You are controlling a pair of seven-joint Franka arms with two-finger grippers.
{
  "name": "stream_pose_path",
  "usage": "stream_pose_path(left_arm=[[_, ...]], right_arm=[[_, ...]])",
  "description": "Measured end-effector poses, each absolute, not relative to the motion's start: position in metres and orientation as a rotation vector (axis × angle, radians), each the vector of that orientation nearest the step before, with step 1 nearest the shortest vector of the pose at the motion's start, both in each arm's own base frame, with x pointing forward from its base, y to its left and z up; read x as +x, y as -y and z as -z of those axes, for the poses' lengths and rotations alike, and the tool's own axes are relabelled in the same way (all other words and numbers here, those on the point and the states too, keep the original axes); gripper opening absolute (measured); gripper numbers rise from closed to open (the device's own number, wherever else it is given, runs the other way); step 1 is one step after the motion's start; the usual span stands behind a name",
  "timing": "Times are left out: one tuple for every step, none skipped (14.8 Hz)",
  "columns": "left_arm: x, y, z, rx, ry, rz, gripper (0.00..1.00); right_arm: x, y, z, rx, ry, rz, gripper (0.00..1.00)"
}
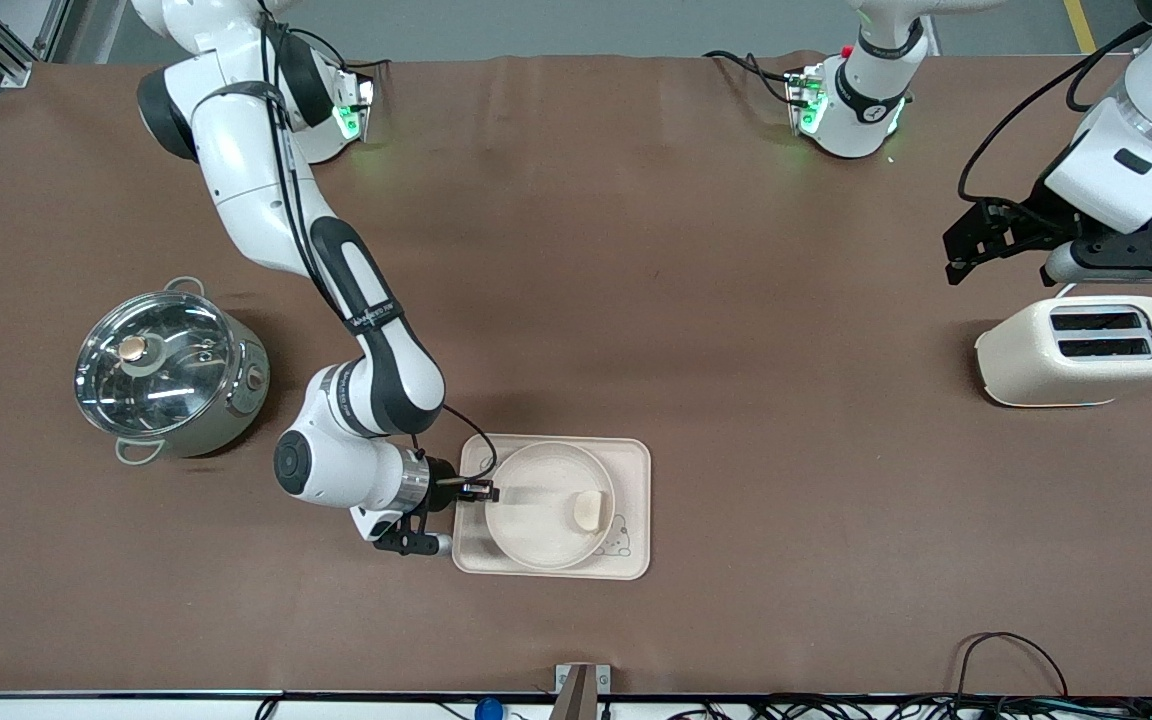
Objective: Place bun in plate and plate on tray
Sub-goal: 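Open the right gripper to release the plate rim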
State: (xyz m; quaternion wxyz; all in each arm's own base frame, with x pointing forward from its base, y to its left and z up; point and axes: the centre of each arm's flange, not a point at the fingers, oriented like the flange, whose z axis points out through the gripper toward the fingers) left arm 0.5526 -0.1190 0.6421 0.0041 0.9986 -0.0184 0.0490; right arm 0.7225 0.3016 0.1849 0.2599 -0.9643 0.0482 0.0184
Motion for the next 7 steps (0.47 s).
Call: stream_pose_path(left_arm=[[0.5526, 0.1190, -0.6422, 3.129, 0.058, -0.154, 1.00], [0.5526, 0.1190, -0.6423, 3.129, 0.058, -0.154, 1.00], [0.5526, 0.1190, -0.6424, 3.129, 0.058, -0.154, 1.00], [0.5526, 0.1190, -0.6424, 3.129, 0.058, -0.154, 1.00], [0.5526, 0.1190, -0.6424, 3.129, 0.057, -0.154, 1.00], [0.5526, 0.1190, -0.6424, 3.129, 0.057, -0.154, 1.00], [0.5526, 0.1190, -0.6424, 3.129, 0.058, -0.154, 1.00]], right_arm=[[0.7218, -0.3026, -0.1825, -2.613, -0.130, -0.051, 0.05], [0.7211, -0.3035, -0.1808, -2.614, -0.130, -0.053, 0.05], [0.7206, -0.3040, -0.1796, -2.614, -0.129, -0.055, 0.05], [0.7204, -0.3041, -0.1789, -2.614, -0.129, -0.056, 0.05], [0.7204, -0.3041, -0.1788, -2.614, -0.129, -0.057, 0.06], [0.7206, -0.3039, -0.1790, -2.614, -0.129, -0.056, 0.12], [0.7212, -0.3031, -0.1794, -2.614, -0.131, -0.053, 0.24]])
